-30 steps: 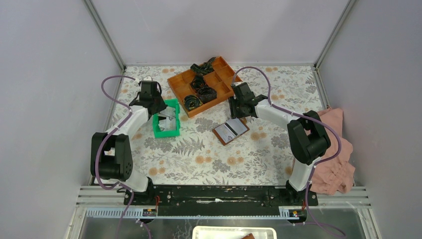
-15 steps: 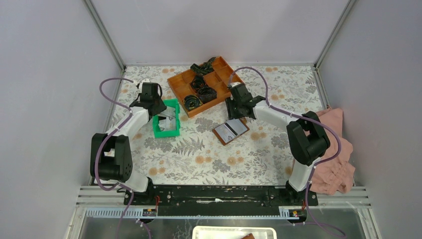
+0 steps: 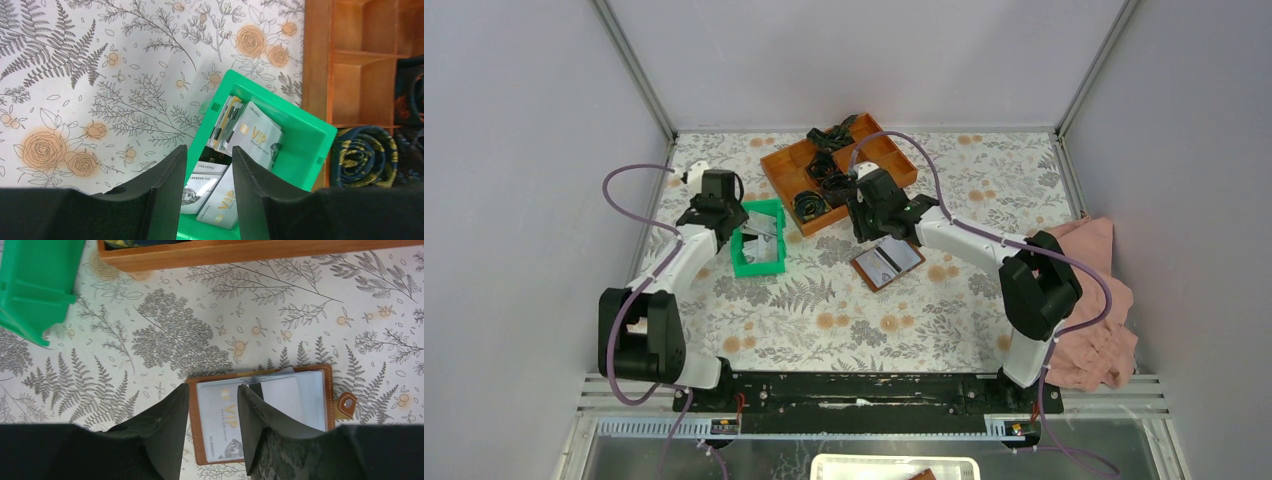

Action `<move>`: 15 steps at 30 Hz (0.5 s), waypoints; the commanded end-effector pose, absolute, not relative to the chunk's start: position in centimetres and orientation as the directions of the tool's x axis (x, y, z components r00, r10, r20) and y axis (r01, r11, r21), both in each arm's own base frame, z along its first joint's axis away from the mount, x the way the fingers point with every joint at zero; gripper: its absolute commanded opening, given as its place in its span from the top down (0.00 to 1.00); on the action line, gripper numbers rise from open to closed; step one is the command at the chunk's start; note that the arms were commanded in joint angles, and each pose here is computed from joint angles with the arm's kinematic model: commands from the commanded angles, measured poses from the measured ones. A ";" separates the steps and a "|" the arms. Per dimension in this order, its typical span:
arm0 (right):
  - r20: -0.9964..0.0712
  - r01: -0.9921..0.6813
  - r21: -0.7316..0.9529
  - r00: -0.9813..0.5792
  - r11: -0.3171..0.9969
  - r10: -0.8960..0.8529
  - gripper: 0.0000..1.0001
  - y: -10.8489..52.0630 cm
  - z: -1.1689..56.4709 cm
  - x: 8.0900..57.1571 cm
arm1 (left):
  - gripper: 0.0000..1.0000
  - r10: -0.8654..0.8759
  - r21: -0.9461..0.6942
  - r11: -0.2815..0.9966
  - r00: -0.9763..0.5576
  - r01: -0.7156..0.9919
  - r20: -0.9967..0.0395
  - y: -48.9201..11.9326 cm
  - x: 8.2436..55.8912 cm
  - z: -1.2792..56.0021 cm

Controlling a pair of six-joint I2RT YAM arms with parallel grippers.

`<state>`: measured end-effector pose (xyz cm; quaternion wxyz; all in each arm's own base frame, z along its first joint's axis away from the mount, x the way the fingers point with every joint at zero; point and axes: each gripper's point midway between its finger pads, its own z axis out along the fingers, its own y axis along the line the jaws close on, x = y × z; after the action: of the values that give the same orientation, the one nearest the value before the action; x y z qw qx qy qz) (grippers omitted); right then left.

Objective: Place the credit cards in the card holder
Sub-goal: Adjust the credit card in the storage box, then move the storage box to the center of the board.

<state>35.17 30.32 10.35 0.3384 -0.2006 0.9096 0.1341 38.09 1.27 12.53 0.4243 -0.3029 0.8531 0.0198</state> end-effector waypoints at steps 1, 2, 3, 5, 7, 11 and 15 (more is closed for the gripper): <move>-0.715 -0.478 0.089 -0.641 0.874 -0.278 0.52 31.8 13.1 35.4 | 0.54 -0.475 -0.167 0.828 -0.512 -0.536 -0.715 1.7 37.6 10.3; -0.717 -0.479 0.089 -0.640 0.873 -0.278 0.52 31.9 13.1 35.3 | 0.54 -0.471 -0.159 0.830 -0.522 -0.534 -0.711 1.7 37.4 9.9; -0.716 -0.479 0.088 -0.640 0.873 -0.278 0.52 31.9 13.1 35.3 | 0.55 -0.466 -0.152 0.835 -0.533 -0.529 -0.706 1.7 37.2 9.5; -0.717 -0.481 0.089 -0.638 0.872 -0.279 0.52 32.1 13.1 35.3 | 0.57 -0.461 -0.140 0.840 -0.556 -0.524 -0.692 1.5 37.0 8.7; -0.716 -0.481 0.090 -0.640 0.872 -0.279 0.52 32.1 13.0 35.3 | 0.58 -0.462 -0.128 0.839 -0.569 -0.529 -0.680 1.6 36.6 8.0; -0.713 -0.486 0.092 -0.641 0.869 -0.284 0.52 32.4 12.7 35.0 | 0.63 -0.481 -0.122 0.828 -0.582 -0.547 -0.656 1.5 35.9 6.7; -0.713 -0.496 0.094 -0.639 0.863 -0.290 0.52 32.7 12.6 34.6 | 0.85 -0.509 -0.135 0.815 -0.585 -0.563 -0.631 1.2 35.0 5.5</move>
<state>34.25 31.66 10.92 0.3396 -0.2159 0.9051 0.1371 36.29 0.99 7.33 0.3620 -0.2858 0.8866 0.0355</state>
